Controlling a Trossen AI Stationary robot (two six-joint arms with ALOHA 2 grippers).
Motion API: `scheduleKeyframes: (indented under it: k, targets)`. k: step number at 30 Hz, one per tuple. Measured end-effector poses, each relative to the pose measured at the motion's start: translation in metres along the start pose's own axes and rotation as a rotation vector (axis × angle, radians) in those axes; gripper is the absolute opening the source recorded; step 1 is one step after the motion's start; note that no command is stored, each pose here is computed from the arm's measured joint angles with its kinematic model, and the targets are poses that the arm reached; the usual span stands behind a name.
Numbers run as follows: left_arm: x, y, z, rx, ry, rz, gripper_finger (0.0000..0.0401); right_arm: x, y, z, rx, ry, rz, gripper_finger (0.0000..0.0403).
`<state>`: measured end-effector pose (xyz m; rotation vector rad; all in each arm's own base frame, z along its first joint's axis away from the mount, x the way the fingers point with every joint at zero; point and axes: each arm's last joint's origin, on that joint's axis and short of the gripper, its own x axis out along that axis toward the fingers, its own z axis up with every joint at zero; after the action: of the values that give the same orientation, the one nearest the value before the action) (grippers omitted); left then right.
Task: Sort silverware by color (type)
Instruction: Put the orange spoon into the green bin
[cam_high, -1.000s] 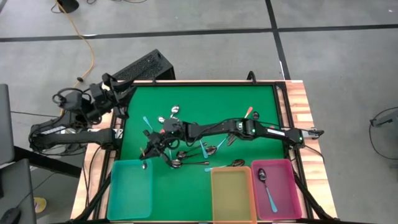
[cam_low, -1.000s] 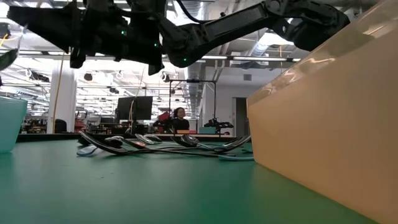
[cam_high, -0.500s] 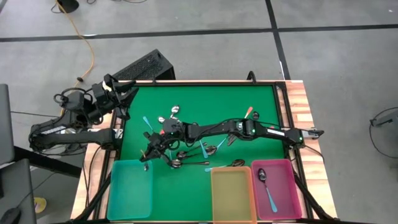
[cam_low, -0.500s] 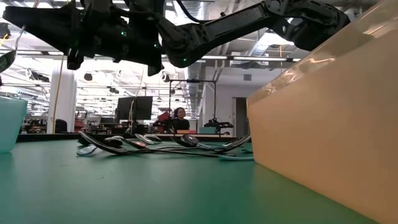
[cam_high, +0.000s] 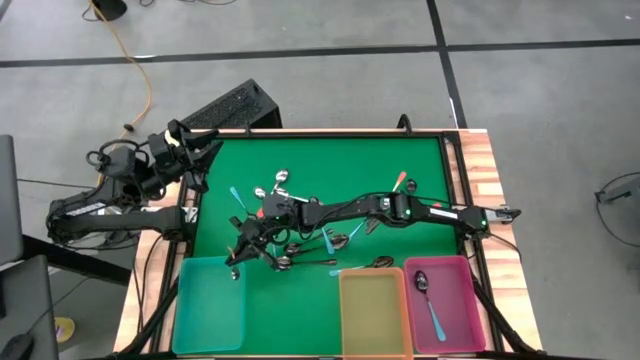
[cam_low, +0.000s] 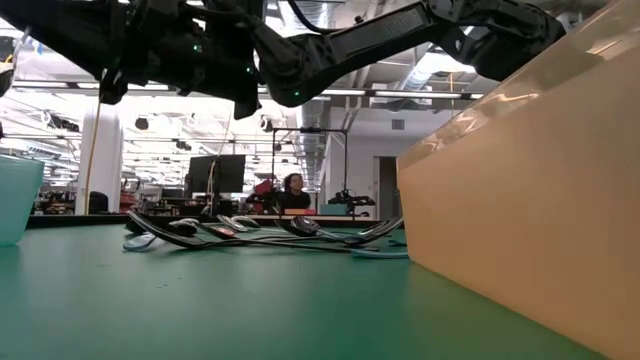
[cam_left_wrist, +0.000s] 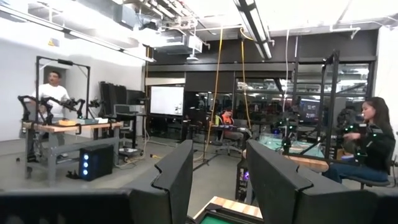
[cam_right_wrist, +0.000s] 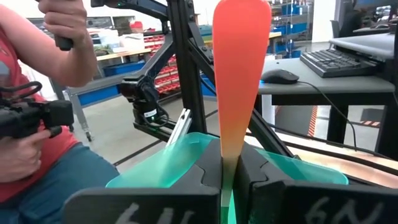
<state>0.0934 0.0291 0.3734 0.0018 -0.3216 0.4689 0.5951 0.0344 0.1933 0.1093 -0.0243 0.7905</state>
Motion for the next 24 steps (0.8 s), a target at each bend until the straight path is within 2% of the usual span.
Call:
scheduleKeyframes:
  k: [4,9,12,19,24]
  targets:
    - [0.0,0.0,0.0,0.0,0.0,0.008,0.0137,0.0,0.0,0.0,-0.001,-0.001,-0.004,0.002]
    - [0.0,0.0,-0.001,0.001,0.005,0.008,0.0137,0.001,-0.003,0.006,0.001,-0.009,-0.084,0.0019]
    - [0.0,0.0,0.0,-0.01,0.003,0.009,0.0137,0.003,0.0,0.014,-0.092,-0.015,-0.12,0.0019]
    - [0.001,0.0,-0.002,-0.051,0.014,0.01,0.0137,0.016,0.014,0.01,-0.144,-0.029,-0.098,0.0019]
    - [0.004,-0.001,-0.004,-0.08,0.03,0.011,0.0137,0.021,0.02,0.008,-0.107,-0.013,-0.084,0.0019]
